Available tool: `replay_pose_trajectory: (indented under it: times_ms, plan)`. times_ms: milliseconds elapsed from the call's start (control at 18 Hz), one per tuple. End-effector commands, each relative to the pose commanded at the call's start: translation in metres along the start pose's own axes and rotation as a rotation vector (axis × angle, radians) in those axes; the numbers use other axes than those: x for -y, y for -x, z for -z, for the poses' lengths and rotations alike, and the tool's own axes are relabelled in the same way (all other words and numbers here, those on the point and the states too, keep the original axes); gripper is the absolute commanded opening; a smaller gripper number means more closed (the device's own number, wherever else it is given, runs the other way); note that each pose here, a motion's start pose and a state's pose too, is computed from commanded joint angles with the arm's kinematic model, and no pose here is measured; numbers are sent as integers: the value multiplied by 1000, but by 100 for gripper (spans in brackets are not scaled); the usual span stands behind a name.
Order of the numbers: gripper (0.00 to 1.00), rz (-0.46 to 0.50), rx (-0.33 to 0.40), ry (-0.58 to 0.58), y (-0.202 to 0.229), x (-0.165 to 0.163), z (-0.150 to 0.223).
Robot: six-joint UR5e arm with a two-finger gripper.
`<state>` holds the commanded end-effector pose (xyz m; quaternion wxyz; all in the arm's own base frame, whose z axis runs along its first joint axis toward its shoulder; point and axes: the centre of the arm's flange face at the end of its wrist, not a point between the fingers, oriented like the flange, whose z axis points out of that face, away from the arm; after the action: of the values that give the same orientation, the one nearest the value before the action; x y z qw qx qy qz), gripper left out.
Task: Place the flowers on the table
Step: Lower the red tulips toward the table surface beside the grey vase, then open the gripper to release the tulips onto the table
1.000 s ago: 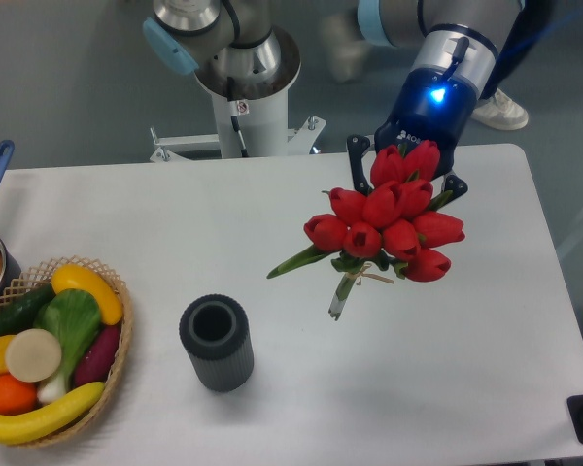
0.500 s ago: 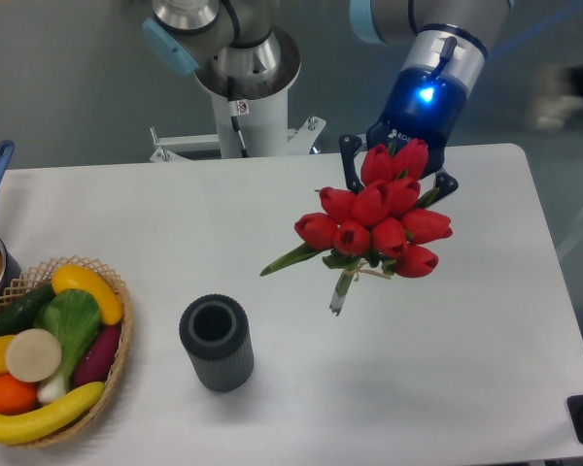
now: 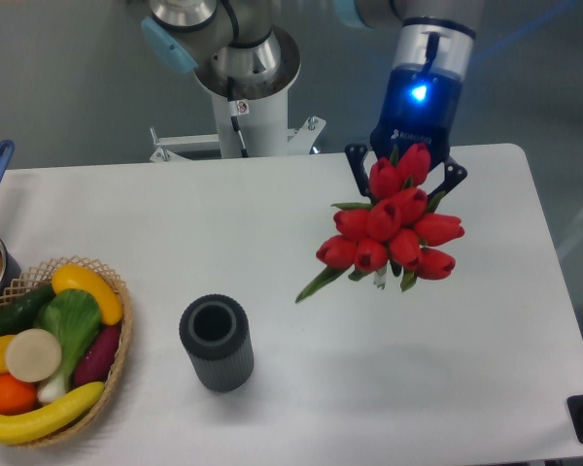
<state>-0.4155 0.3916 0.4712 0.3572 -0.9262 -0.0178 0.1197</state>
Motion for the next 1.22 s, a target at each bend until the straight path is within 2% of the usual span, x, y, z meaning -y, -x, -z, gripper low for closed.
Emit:
replay_pose_trajectory:
  times_ms: [167,389,556,778,889,1222]
  plan:
    - [22,-108,22,164,-17,-13,-32]
    - [22,-201,36,363,-27,-36,-70]
    - [22,-237,-9,485,-37,-57,-89]
    - [22,-362,-39,677,-36,-93,-116]
    - [22,-389,-52,766,-40,-107,-138]
    - [22,-400,-118,810,-46,-127,-186]
